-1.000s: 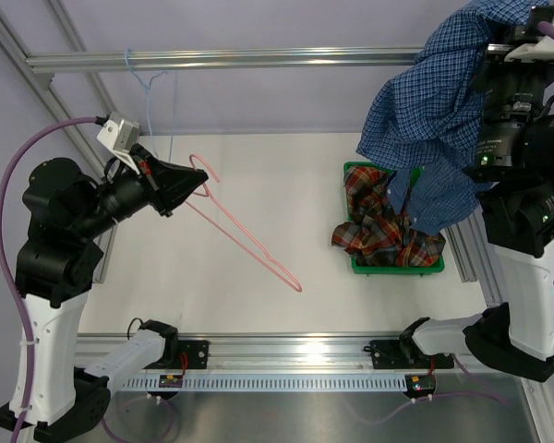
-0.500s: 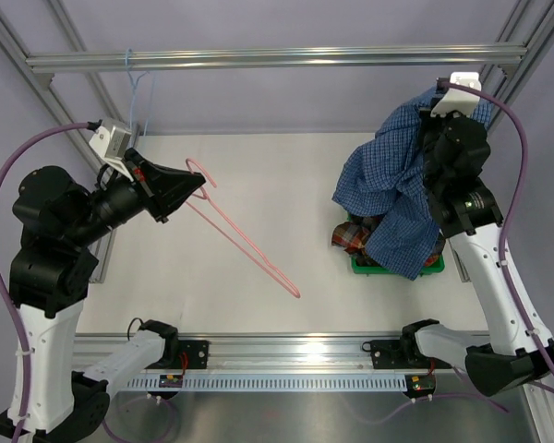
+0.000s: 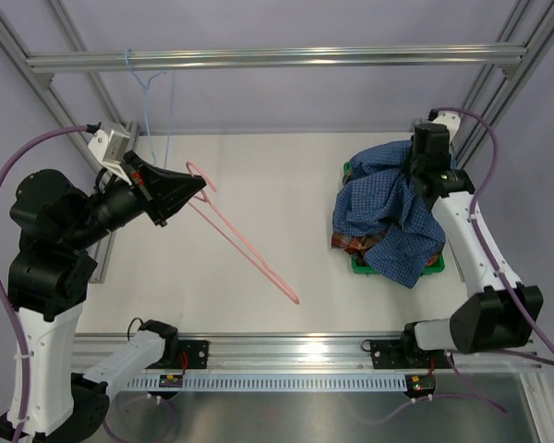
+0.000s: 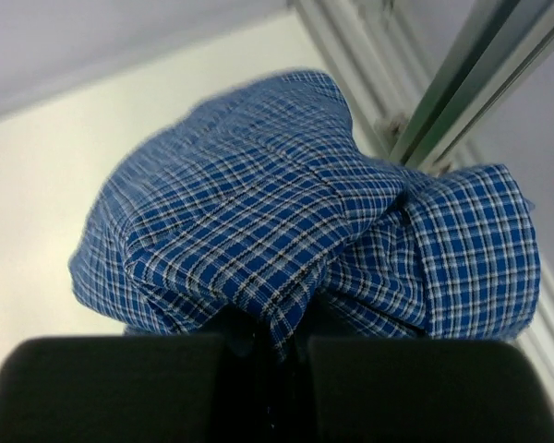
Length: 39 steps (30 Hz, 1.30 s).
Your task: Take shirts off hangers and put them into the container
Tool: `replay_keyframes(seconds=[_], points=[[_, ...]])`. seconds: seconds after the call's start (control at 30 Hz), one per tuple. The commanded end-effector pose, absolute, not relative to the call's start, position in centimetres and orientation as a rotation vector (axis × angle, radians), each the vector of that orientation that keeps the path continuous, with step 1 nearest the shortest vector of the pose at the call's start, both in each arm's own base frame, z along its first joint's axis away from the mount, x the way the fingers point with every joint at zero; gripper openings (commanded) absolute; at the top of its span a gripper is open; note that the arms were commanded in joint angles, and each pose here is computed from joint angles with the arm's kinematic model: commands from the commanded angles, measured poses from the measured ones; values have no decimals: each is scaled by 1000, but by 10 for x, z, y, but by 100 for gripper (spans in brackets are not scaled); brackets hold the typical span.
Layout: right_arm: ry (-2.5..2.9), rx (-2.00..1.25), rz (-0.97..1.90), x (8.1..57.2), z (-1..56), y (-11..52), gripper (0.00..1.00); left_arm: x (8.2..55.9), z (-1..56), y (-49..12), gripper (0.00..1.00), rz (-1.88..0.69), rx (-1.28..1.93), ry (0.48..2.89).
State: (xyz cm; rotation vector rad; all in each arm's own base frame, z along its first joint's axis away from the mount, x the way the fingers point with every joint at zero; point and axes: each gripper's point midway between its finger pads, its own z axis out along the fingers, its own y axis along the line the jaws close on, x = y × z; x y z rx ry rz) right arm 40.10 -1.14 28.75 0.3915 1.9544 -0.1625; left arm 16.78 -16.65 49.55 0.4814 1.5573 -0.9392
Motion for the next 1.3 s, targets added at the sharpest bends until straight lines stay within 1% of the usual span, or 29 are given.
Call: replay_keyframes(seconds=[0.0, 0.03, 0.1, 0.13, 0.2, 0.23, 0.3, 0.33, 0.37, 0.4, 0.43, 0.5, 0.53, 0.57, 0.6, 0.63, 0.7, 0.73, 0.8, 0.83, 0.87, 0.9, 0.93, 0.97, 1.0, 1.17, 1.23, 1.27], points=[[2161, 504, -78, 399, 230, 6, 0, 157, 508, -171, 0, -979, 518, 1489], [2251, 509, -99, 399, 200, 8, 0, 157, 507, -172, 0, -987, 523, 1490], [2347, 525, -56, 400, 170, 19, 0, 156, 508, -172, 0, -993, 525, 1486], [2418, 531, -58, 402, 145, 23, 0, 156, 508, -172, 0, -993, 525, 1484], [2511, 556, -24, 401, 117, 33, 0, 155, 509, -172, 0, -996, 527, 1483], [2574, 571, -29, 400, 93, 36, 0, 154, 510, -172, 0, -995, 527, 1481], [2634, 618, 5, 397, 71, 43, 0, 153, 510, -171, 0, -990, 528, 1480], [2679, 641, 9, 393, 51, 46, 0, 152, 511, -171, 0, -986, 531, 1478], [2707, 666, 97, 391, 41, 59, 0, 152, 510, -170, 0, -983, 531, 1482], [2726, 685, 121, 388, 32, 63, 1, 151, 510, -170, 0, -985, 532, 1483], [2726, 668, 74, 384, 30, 67, 1, 151, 510, -170, 0, -983, 533, 1481], [2704, 682, 72, 381, 34, 67, 2, 152, 508, -170, 0, -982, 532, 1487], [2706, 675, 49, 378, 38, 66, 5, 151, 508, -170, 0, -982, 534, 1486], [2680, 646, -16, 378, 45, 59, 7, 152, 507, -170, 0, -981, 534, 1490], [2626, 622, -38, 381, 64, 55, 8, 152, 507, -170, 0, -981, 535, 1491], [2590, 608, -104, 381, 74, 47, 11, 152, 507, -171, 0, -982, 536, 1491], [2540, 556, -98, 382, 94, 44, 17, 154, 506, -171, 0, -986, 535, 1491], [2482, 548, -103, 382, 115, 39, 25, 153, 506, -172, 0, -991, 535, 1489], [2418, 517, -94, 380, 141, 36, 50, 156, 504, -175, 0, -1011, 535, 1491], [2398, 531, -145, 377, 149, 27, 59, 156, 505, -176, 0, -1019, 538, 1483], [2387, 518, -148, 375, 156, 26, 74, 157, 505, -176, 0, -1023, 534, 1486], [2385, 509, -157, 373, 165, 24, 81, 158, 504, -177, 0, -1028, 535, 1487], [2389, 504, -187, 370, 168, 21, 84, 158, 504, -177, 0, -1029, 534, 1487], [2373, 515, -240, 369, 173, 13, 93, 158, 504, -178, 0, -1033, 534, 1487], [2363, 514, -260, 369, 178, 10, 99, 160, 503, -179, 0, -1035, 537, 1490], [2314, 519, -343, 366, 194, -4, 99, 166, 498, -181, 0, -1030, 547, 1505], [2249, 529, -348, 364, 213, -8, 100, 169, 496, -184, 0, -1042, 565, 1500], [2187, 524, -322, 360, 235, -9, 100, 168, 492, -187, 0, -1059, 590, 1506]])
